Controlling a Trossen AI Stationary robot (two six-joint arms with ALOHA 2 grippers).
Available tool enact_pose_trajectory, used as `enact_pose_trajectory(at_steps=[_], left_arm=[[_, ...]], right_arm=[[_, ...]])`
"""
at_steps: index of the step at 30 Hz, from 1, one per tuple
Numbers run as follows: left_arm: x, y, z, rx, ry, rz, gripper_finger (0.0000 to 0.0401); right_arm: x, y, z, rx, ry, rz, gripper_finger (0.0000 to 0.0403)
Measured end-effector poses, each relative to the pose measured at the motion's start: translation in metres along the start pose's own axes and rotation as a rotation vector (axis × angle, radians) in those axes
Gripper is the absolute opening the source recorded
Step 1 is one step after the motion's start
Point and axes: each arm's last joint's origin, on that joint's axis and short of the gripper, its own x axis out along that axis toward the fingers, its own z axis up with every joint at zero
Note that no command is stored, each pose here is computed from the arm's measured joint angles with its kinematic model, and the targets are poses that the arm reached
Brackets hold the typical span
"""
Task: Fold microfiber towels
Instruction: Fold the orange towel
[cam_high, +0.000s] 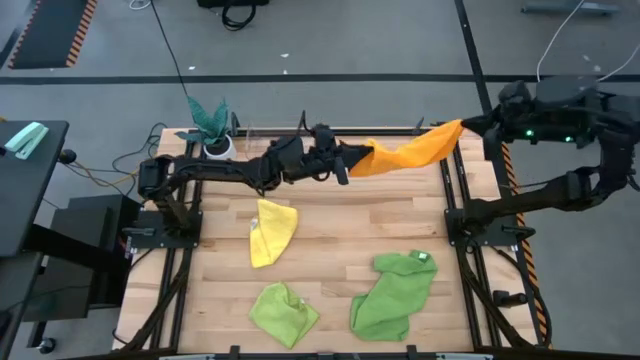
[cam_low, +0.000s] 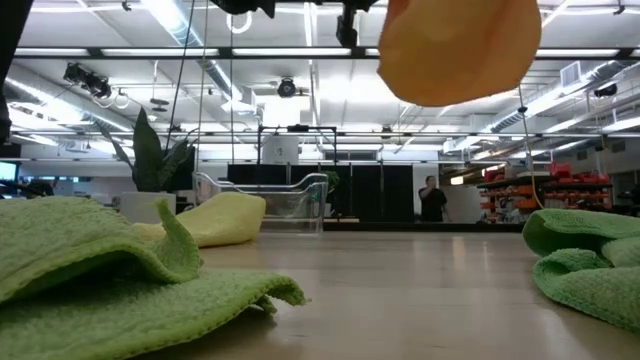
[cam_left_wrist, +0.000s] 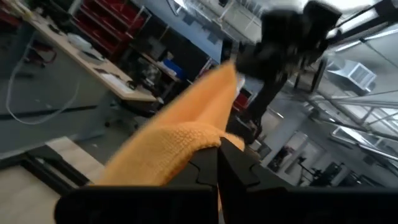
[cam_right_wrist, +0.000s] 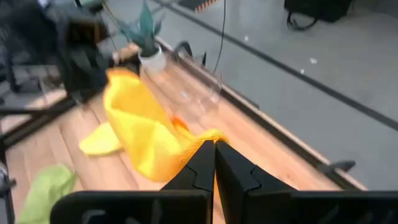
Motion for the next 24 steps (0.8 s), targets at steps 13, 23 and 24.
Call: enact_pose_trajectory(at_steps=[13, 23, 24], left_arm=[[-0.010, -0.008, 0.016, 0.006, 0.018, 0.030, 0.0003], [-0.012, -0.004, 0.009, -0.034, 0.107, 0.088, 0.0003], [-0.012, -0.003, 0.009, -0.035, 0.106, 0.088, 0.0003]], right_arm=[[0.026, -0.012, -0.046, 0.055, 0.143, -0.075, 0.0004], [0.040, -0.014, -0.058, 0.077, 0.190, -0.129, 0.0005], [0.041, -0.014, -0.058, 0.077, 0.190, -0.129, 0.0004]])
